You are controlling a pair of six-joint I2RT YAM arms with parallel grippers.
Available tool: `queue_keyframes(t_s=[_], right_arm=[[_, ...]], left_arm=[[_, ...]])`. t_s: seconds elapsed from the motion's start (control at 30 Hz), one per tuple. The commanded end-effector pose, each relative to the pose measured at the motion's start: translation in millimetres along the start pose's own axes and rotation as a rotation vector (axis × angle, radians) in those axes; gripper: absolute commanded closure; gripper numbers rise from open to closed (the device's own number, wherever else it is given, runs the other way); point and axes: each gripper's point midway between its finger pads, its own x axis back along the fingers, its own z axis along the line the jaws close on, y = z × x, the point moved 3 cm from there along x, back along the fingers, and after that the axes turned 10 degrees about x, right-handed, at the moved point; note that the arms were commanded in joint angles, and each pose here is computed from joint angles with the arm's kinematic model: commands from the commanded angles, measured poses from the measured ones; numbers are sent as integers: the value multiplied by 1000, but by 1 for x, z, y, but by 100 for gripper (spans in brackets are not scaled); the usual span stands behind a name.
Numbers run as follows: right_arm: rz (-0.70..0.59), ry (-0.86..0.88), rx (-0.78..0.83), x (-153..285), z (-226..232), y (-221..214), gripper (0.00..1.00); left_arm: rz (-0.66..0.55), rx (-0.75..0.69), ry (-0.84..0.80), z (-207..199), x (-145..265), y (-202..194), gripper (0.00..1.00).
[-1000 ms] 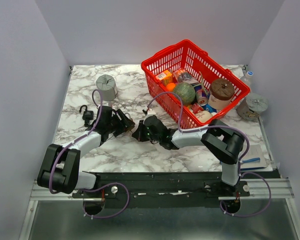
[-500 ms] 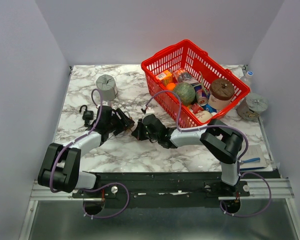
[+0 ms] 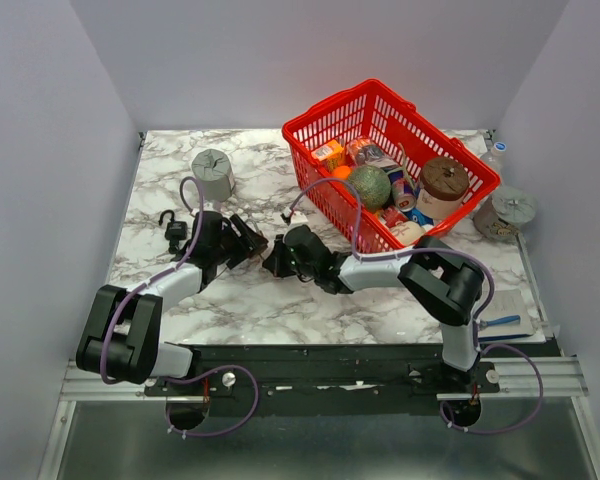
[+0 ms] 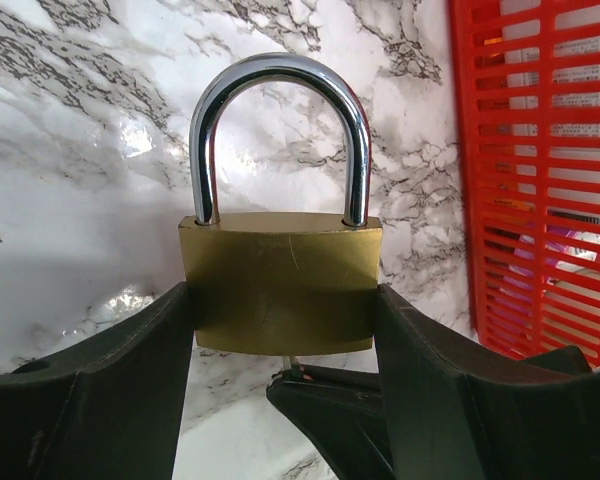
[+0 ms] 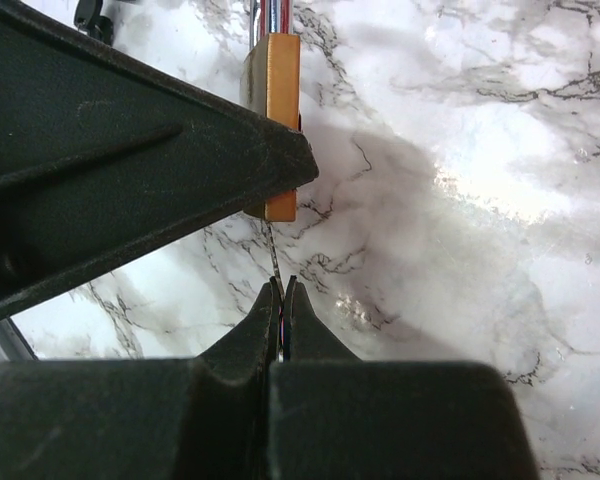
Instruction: Unlock with the key
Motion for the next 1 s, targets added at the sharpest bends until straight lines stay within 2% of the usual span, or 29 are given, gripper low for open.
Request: queue_keyframes(t_s=[0.0, 0.23, 0.57, 0.77, 0.97], right_arm=[[-309, -56, -29, -16, -11, 92, 99], [-352, -44, 6, -19, -3, 113, 99], [-341, -43, -6, -24, -15, 115, 99], [-339, 15, -9, -6, -17, 113, 99], [-359, 90, 11, 19, -8, 129, 99]], left_arm=[[216, 37, -27, 1, 10, -42, 100], [224, 41, -28, 3, 9, -44, 100], [238, 45, -47, -1, 9, -45, 100], [234, -1, -133, -19, 16, -42, 100], [217, -71, -265, -46, 30, -37, 100]])
